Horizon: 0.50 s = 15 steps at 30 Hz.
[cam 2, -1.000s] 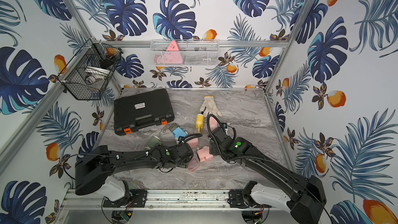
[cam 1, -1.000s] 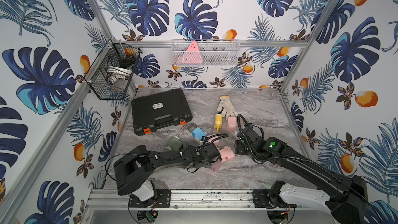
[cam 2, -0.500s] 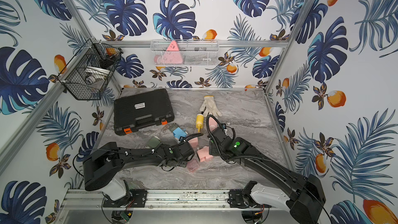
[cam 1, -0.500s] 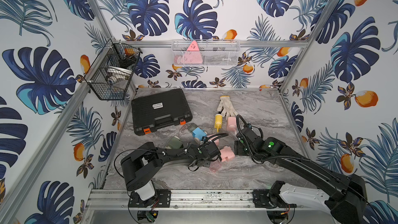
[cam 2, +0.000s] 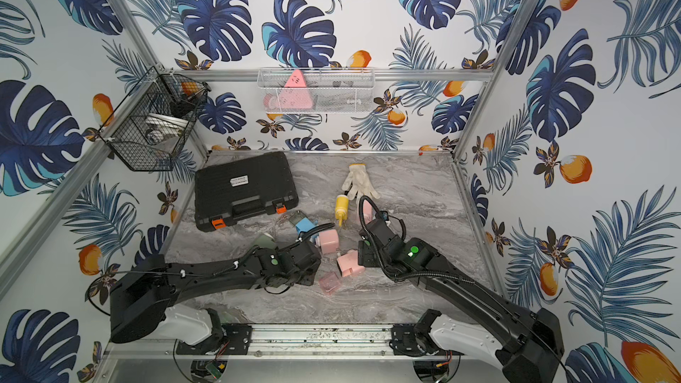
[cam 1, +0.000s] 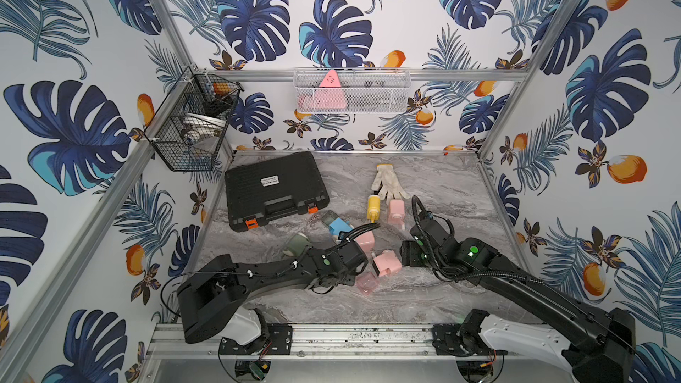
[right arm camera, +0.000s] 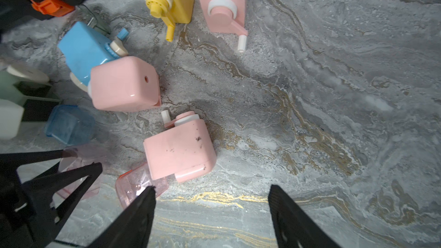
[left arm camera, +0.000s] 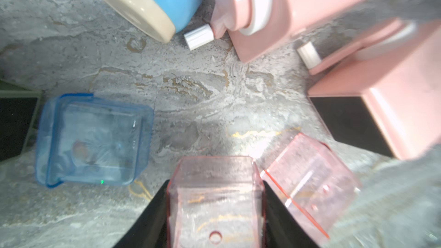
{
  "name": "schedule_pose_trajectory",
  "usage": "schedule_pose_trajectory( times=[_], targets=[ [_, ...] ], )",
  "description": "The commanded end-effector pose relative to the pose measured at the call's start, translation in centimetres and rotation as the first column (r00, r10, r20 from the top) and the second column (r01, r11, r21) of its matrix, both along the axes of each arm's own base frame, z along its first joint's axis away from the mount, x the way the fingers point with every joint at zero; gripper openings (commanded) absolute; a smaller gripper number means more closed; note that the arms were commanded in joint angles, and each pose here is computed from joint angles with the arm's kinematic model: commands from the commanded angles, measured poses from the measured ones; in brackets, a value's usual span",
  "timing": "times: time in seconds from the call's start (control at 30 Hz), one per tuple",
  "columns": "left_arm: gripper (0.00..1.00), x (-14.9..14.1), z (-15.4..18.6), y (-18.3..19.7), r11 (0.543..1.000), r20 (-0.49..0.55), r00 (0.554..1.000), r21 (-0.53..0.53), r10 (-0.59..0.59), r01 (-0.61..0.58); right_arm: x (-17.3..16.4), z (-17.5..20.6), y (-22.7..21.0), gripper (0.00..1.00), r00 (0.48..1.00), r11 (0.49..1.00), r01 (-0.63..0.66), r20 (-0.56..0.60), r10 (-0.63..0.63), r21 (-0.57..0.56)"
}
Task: Put the tray back into the pencil sharpener
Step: Pick up the container from the center of the board.
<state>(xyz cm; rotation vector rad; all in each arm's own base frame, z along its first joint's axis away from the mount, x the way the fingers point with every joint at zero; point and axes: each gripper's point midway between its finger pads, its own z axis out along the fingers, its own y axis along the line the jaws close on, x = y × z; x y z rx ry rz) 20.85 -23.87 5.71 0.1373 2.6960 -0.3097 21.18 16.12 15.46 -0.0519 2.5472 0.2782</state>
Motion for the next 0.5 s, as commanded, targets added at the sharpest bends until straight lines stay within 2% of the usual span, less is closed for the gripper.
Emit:
schedule_pose_trajectory(
  times=[0.0, 0.13, 0.23, 0.37, 0.47],
  targets=[
    [0.37, -0.8, 1.6, -1.7, 0.980, -0.045, 0.999, -0.196, -0.027, 0.018, 0.1, 1.7, 2.8, 0.77, 0.991, 0.984, -0.124, 0.073, 0.115, 0.124],
    [0.36, -1.4, 4.0, -2.1, 0.915, -0.093, 0.995, -0.404, -0.045, 0.003, 0.4, 4.5, 6.3, 0.73, 0.945, 0.914, -0.291, 0.238, 0.227, 0.284],
    [0.35, -1.6, 5.9, -2.1, 0.837, -0.130, 0.990, -0.547, -0.059, -0.022, 0.5, 5.7, 8.6, 0.70, 0.893, 0.854, -0.405, 0.340, 0.294, 0.326],
    [0.35, -1.9, 8.5, -2.1, 0.706, -0.171, 0.981, -0.706, -0.088, -0.059, 0.1, 6.6, 11.5, 0.66, 0.805, 0.785, -0.538, 0.463, 0.370, 0.307],
    [0.35, -2.2, 10.2, -2.1, 0.617, -0.192, 0.974, -0.783, -0.116, -0.081, -1.0, 7.3, 13.5, 0.64, 0.690, 0.728, -0.642, 0.594, 0.414, 0.240]
  ],
)
